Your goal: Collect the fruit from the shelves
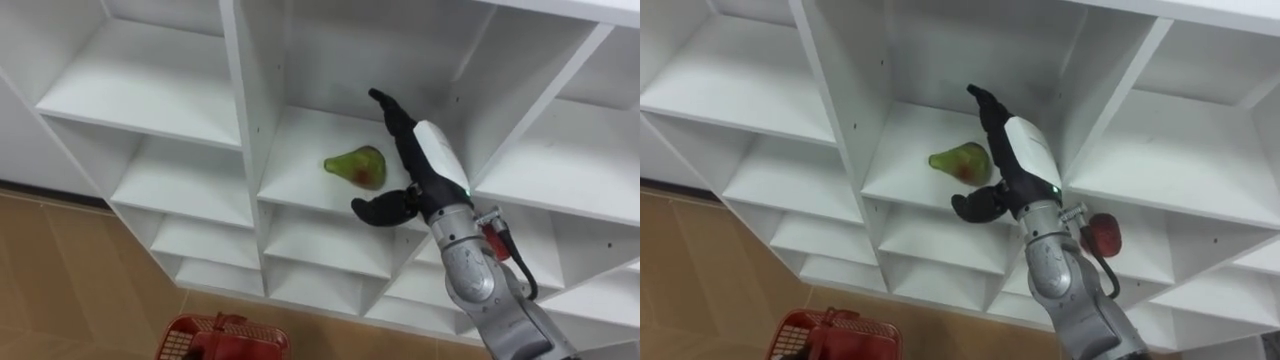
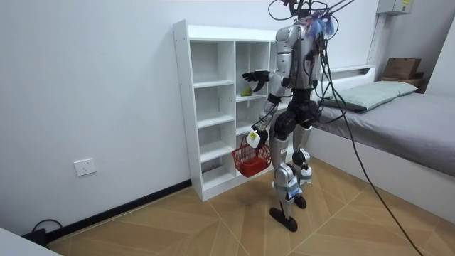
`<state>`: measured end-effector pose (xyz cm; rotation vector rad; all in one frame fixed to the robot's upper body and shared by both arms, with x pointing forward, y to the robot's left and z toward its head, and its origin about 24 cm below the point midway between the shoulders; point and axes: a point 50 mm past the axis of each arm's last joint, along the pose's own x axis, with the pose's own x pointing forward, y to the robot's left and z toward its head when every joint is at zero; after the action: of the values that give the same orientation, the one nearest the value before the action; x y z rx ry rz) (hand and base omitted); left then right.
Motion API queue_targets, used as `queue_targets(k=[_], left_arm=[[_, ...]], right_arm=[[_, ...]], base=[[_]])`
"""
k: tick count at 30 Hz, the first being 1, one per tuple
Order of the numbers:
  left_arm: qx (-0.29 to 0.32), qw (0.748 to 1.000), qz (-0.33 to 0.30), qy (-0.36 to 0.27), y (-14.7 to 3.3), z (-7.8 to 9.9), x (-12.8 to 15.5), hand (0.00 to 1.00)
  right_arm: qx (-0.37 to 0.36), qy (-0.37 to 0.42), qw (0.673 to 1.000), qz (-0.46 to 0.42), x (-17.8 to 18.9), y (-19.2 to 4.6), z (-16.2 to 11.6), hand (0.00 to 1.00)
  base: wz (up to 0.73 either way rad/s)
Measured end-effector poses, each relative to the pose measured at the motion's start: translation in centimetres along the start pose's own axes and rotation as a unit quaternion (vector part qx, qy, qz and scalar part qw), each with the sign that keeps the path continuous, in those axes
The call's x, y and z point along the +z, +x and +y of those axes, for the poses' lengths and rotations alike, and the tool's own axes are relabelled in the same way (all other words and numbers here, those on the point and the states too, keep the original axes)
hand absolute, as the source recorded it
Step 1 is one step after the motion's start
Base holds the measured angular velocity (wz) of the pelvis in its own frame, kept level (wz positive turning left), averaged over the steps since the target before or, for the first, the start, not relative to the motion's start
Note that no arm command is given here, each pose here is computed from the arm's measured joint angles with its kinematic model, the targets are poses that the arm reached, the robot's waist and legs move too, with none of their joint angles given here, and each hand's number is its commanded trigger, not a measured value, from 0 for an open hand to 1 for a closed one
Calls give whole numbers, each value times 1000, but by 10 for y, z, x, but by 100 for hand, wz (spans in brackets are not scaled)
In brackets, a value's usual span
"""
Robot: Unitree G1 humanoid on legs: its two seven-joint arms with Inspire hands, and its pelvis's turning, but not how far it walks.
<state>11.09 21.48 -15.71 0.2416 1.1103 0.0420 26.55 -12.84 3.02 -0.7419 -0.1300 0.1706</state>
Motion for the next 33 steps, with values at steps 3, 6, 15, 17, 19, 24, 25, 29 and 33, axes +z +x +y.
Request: queue_targets(k=[3, 6, 15, 17, 19, 24, 25, 29, 33], left_arm=[[0, 1000, 0, 2, 0, 0, 1, 100], [2, 1000, 0, 17, 0, 0, 1, 100], [3, 1000, -3, 28, 0, 0, 4, 100], [3, 1000, -2, 29, 0, 0, 4, 100], [2, 1000, -2, 28, 0, 0, 4, 100], [3, 1000, -1, 28, 0, 0, 3, 100], [3, 1000, -1, 28, 0, 0, 3, 100], [1, 1000, 0, 26, 0, 0, 3, 100], [-2, 1000, 2, 25, 1, 0, 4, 100]], right_arm=[[0, 5, 1000, 3, -1, 2, 0, 0], [8, -6, 1000, 26, -11, 8, 1, 0], [13, -19, 999, 48, -17, 17, 1, 0], [13, -16, 999, 47, -15, 21, 2, 0], [13, -17, 999, 50, -15, 23, 2, 0], [14, -14, 998, 51, -14, 23, 4, 0], [15, -13, 998, 53, -15, 23, 5, 0], [18, -13, 998, 63, -19, 22, 6, 0], [20, -10, 997, 68, -20, 23, 7, 0]], base=[[1], [3], [1], [0], [2], [1], [3], [2], [4]])
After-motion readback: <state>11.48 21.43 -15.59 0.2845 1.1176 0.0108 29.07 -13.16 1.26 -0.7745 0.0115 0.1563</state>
